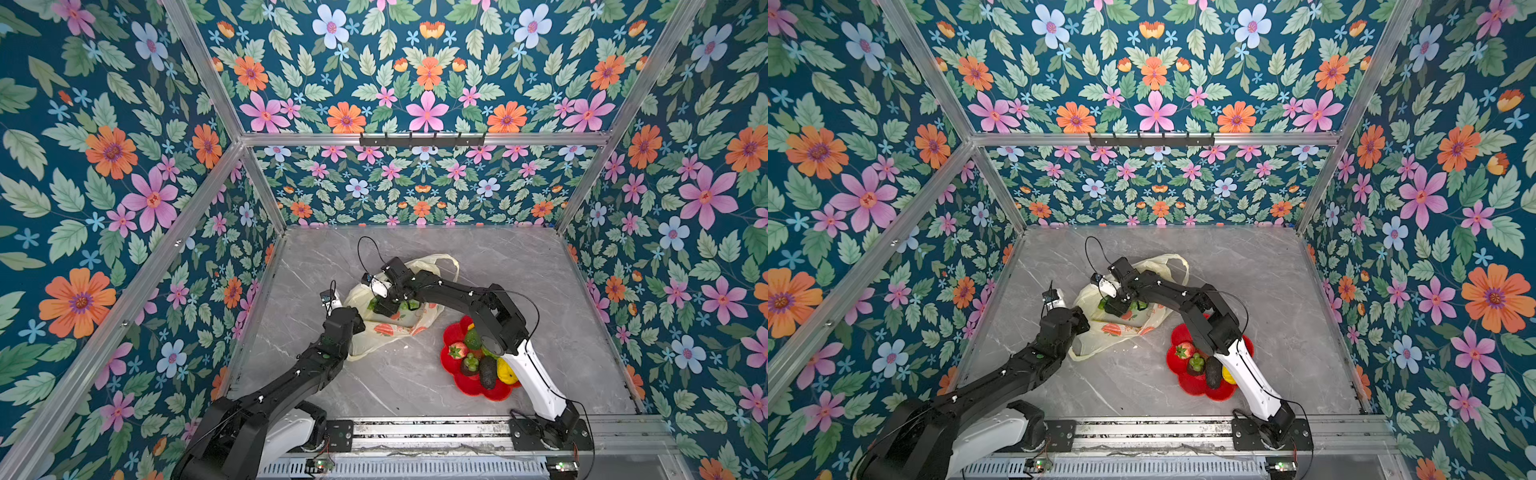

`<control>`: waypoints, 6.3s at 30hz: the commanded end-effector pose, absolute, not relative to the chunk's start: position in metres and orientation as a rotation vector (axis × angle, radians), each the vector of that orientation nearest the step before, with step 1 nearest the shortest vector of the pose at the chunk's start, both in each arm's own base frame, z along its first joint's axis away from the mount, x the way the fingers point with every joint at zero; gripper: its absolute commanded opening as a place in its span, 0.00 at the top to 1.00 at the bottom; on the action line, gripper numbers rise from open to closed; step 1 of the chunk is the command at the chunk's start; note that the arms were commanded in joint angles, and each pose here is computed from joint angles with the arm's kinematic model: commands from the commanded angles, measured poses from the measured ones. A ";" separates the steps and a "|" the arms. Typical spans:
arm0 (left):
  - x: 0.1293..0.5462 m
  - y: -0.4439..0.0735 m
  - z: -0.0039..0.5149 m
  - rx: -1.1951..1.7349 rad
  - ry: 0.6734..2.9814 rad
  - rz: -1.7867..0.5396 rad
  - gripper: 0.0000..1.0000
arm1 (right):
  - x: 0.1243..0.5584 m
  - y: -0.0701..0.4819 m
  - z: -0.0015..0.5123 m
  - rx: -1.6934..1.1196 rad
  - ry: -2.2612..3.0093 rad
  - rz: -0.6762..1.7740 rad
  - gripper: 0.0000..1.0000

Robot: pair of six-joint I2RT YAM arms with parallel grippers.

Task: Take the fake fruits out of the plastic bag
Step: 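Reach the right gripper deep into the bag and close on the green grapes, then lift the green grapes out of the bag with the right gripper, then carry the grapes over the red plate and lower them onto the fruits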

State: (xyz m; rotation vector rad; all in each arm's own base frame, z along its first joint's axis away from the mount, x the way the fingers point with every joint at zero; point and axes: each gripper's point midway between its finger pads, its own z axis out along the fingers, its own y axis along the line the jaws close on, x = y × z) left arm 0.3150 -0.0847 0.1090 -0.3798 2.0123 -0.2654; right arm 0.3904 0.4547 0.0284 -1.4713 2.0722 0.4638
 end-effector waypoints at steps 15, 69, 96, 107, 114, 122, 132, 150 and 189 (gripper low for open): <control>0.320 -0.079 0.101 -0.417 2.041 -0.248 1.00 | 0.359 0.442 0.042 -1.472 1.995 0.537 0.45; 0.325 -0.069 0.080 -0.479 2.118 -0.245 1.00 | 0.316 0.422 0.121 -1.348 1.744 0.688 0.55; 0.327 -0.071 0.077 -0.464 2.141 -0.236 1.00 | 0.274 0.341 0.244 -1.027 1.866 0.675 0.55; 0.328 -0.074 0.075 -0.461 2.149 -0.250 1.00 | 0.224 0.267 0.221 -0.899 2.083 0.547 0.55; 0.327 -0.072 0.076 -0.461 2.146 -0.238 1.00 | 0.191 0.248 0.193 -0.902 2.183 0.493 0.55; 0.327 -0.070 0.075 -0.462 2.148 -0.224 1.00 | 0.159 0.234 0.159 -0.888 2.313 0.442 0.55; 0.328 -0.071 0.072 -0.459 2.158 -0.220 1.00 | 0.142 0.218 0.117 -0.866 2.406 0.404 0.55; 0.328 -0.070 0.071 -0.458 2.162 -0.211 1.00 | 0.150 0.214 0.115 -0.931 2.431 0.249 0.53; 0.328 -0.067 0.069 -0.461 2.168 -0.197 1.00 | 0.146 0.213 0.084 -0.913 2.657 0.105 0.31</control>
